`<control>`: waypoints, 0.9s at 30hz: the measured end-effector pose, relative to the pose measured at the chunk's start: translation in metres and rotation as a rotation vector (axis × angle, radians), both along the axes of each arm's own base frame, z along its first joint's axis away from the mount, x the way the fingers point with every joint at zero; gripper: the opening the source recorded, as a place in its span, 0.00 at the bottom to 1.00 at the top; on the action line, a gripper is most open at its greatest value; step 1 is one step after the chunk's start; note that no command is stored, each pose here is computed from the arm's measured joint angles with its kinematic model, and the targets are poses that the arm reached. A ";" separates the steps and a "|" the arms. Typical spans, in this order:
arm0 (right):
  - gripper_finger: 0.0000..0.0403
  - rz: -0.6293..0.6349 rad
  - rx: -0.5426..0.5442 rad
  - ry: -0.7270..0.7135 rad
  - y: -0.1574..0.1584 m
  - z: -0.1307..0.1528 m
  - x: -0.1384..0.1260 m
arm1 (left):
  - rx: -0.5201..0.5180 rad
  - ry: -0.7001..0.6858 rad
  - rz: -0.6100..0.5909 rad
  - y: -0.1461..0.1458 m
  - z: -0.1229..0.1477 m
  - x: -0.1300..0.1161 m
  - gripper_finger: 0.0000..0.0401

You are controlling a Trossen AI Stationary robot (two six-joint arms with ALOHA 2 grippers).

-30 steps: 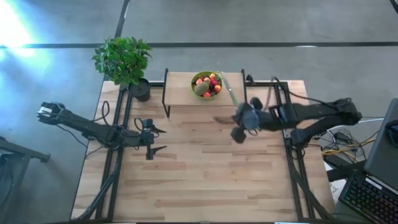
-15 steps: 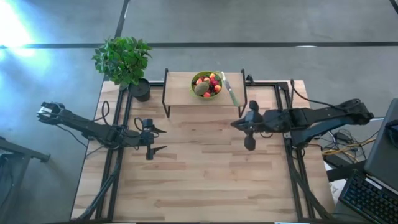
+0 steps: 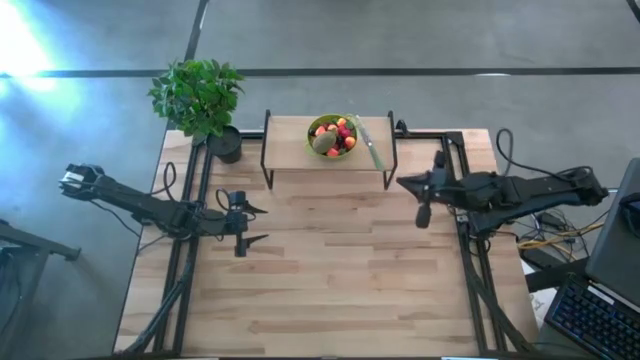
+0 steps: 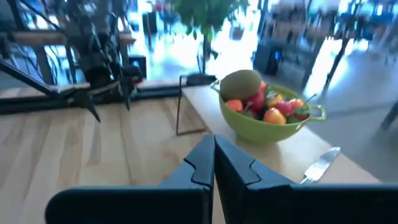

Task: Pick & Place Fruit
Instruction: Return to Home Position

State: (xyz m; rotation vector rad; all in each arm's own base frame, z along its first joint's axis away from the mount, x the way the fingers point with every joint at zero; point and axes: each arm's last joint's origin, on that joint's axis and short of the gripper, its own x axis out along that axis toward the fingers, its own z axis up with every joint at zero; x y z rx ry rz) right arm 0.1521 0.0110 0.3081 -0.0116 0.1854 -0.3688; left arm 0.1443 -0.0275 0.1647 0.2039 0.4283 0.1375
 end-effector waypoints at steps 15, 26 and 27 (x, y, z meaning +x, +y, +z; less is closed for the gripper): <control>0.02 0.132 -0.073 -0.219 -0.005 -0.080 -0.046 | 0.000 0.000 0.000 0.000 0.000 0.000 0.82; 0.02 0.159 -0.030 -0.242 -0.004 -0.095 -0.050 | 0.000 0.001 0.000 0.000 0.000 0.000 0.82; 0.02 0.159 -0.029 -0.241 -0.004 -0.096 -0.050 | 0.000 0.001 0.000 0.000 0.000 0.000 0.82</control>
